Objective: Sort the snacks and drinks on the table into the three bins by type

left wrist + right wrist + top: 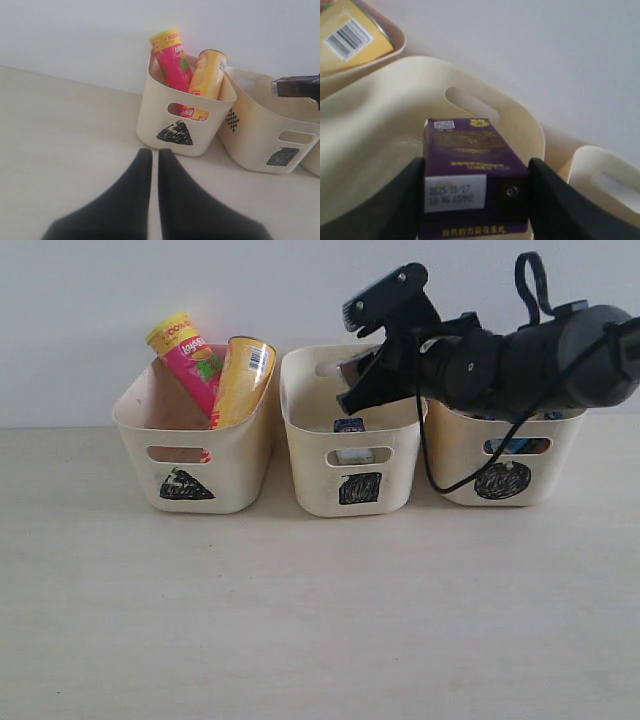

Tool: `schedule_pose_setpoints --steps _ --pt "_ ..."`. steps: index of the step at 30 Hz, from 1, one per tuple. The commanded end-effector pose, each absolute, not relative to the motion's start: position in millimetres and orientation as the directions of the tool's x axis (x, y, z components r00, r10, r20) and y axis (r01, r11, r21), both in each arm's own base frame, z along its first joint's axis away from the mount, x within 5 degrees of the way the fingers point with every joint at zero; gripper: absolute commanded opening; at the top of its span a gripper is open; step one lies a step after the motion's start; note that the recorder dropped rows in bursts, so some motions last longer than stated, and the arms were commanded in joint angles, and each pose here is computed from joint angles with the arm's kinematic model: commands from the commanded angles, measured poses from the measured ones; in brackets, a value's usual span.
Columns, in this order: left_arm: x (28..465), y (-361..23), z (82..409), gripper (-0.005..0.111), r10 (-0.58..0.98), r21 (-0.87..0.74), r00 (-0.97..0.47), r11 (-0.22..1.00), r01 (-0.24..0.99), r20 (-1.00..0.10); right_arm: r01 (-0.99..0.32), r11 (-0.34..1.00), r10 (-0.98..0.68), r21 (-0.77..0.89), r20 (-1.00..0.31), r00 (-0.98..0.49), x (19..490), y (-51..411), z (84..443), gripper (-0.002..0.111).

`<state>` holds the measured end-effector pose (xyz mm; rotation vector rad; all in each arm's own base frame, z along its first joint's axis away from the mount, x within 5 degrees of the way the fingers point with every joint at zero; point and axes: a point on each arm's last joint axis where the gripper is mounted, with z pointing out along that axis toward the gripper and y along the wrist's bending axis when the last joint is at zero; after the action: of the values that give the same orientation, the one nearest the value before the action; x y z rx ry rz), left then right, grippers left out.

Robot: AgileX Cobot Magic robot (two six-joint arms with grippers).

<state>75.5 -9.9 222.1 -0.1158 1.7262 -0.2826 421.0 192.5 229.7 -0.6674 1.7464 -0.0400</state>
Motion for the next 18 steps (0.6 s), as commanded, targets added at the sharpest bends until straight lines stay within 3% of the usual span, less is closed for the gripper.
schedule_pose_setpoints --steps 1,4,7,8,11,15,18 --pt "76 -10 221 0.004 -0.242 -0.259 -0.181 0.963 0.075 -0.953 -0.371 0.844 -0.451 -0.387 -0.887 -0.100 428 192 223 0.004" --pt "76 -10 221 0.004 -0.242 -0.259 -0.181 0.963 0.075 -0.953 -0.379 0.842 -0.454 -0.383 -0.884 -0.114 432 194 217 0.020" --pt "76 -10 221 0.004 -0.242 -0.259 -0.181 0.963 0.075 -0.953 -0.378 0.844 -0.450 -0.379 -0.886 -0.116 433 194 217 0.047" --pt "76 -10 221 0.004 -0.242 -0.259 -0.181 0.963 0.075 -0.953 -0.370 0.847 -0.447 -0.382 -0.888 -0.106 433 194 219 0.062" --pt "76 -10 221 0.004 -0.242 -0.259 -0.181 0.963 0.075 -0.953 -0.349 0.854 -0.439 -0.386 -0.895 -0.084 434 193 223 0.083" --pt "76 -10 221 0.004 -0.242 -0.259 -0.181 0.963 0.075 -0.953 -0.321 0.880 -0.392 -0.351 -0.917 -0.070 430 190 243 0.076" --pt "76 -10 221 0.004 -0.242 -0.259 -0.181 0.963 0.075 -0.953 -0.291 0.909 -0.331 -0.298 -0.941 -0.068 425 186 261 0.058"
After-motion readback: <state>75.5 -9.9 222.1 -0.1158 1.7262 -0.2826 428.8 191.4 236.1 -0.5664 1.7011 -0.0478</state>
